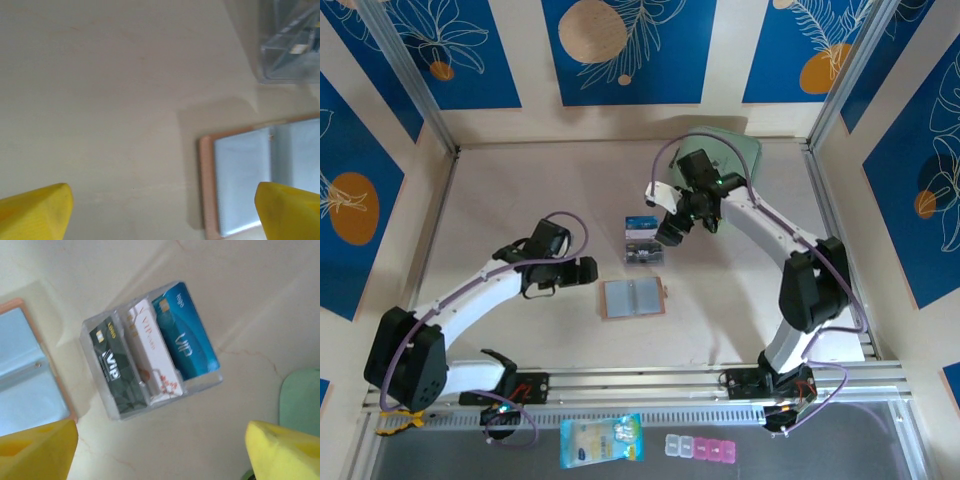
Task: Take the credit cards out of the card holder
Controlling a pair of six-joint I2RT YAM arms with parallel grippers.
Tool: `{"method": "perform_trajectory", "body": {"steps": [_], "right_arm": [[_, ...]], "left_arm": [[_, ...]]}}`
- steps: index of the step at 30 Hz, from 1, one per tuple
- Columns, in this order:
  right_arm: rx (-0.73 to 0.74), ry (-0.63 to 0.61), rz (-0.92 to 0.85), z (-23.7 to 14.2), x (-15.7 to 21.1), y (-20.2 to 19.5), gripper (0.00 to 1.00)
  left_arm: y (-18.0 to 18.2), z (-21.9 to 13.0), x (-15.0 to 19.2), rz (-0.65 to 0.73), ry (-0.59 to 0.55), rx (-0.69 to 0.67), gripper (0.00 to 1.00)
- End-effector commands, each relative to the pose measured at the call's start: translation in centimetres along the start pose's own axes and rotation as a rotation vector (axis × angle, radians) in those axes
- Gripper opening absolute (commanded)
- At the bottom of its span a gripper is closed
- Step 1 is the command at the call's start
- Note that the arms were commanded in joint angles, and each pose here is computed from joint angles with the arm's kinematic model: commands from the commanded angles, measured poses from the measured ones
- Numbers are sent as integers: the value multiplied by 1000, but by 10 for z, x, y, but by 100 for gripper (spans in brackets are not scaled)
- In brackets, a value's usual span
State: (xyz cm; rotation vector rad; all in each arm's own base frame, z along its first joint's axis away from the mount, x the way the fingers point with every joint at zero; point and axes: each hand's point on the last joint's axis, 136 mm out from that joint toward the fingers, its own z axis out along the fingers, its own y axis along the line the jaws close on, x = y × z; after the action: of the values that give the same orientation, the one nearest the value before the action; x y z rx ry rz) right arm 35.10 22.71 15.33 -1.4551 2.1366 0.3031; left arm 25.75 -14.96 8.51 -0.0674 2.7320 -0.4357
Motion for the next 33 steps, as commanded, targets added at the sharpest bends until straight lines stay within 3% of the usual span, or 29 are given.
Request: {"method": "perform_trajectory", "body": {"steps": [1, 8, 13, 20, 25, 33], "right_arm": [[81, -78, 131, -9, 3, -7, 99], [223, -131, 406, -16, 51, -18, 99], [335, -182, 549, -16, 89, -33, 99], [535, -244, 776, -27, 150, -69, 99], [641, -341, 888, -36, 181, -87, 99], [690, -505, 834, -49, 168, -105, 99]], "left_arm": [[25, -11, -21, 34, -88, -125, 99], [79, -22, -57, 36, -268, -371, 100], [100, -26, -85, 105, -408, -501, 100], [121, -43, -115, 171, -518, -643, 100], [128, -35, -127, 243, -619, -631, 99], [134, -13, -140, 248, -720, -526, 99]]}}
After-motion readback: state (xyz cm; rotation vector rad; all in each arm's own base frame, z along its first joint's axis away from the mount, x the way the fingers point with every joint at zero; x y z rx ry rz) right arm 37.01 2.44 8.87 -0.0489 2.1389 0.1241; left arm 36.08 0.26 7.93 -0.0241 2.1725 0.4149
